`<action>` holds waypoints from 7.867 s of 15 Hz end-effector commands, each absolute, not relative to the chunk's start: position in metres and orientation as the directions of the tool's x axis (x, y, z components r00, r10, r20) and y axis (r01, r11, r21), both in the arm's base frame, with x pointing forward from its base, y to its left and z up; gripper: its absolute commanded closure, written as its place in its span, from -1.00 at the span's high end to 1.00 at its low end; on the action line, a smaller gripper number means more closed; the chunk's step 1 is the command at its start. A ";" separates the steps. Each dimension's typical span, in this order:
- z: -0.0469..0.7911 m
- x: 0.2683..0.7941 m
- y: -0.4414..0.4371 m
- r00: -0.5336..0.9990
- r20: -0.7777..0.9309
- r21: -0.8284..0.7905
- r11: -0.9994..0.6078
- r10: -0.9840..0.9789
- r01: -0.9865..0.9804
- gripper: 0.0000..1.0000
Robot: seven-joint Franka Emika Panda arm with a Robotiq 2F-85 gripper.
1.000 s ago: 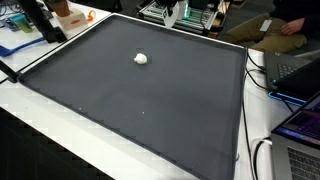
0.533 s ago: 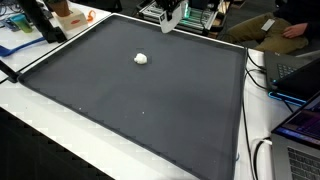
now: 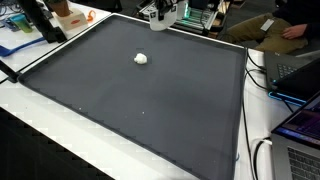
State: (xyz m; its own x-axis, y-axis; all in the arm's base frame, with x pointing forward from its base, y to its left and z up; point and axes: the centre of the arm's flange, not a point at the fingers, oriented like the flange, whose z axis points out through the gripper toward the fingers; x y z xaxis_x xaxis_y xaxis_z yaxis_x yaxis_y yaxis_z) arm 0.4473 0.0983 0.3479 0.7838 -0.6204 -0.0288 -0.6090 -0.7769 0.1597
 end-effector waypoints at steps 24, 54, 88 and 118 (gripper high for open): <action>0.306 0.457 0.019 0.895 0.245 -0.041 -0.927 -0.372 -0.374 -0.98; 0.237 0.518 0.029 0.782 0.006 0.013 -0.782 -0.623 -0.623 -0.98; 0.234 0.533 0.028 0.708 0.036 0.133 -0.699 -0.705 -0.703 -0.98; 0.278 0.521 0.023 0.708 -0.017 -0.161 -0.697 -0.706 -0.698 -0.98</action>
State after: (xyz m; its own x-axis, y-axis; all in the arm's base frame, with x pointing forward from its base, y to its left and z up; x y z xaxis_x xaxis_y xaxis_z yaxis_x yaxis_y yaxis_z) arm 0.5227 0.0165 0.2877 0.6994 -0.7138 0.0366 -0.7031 -0.6963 -0.1444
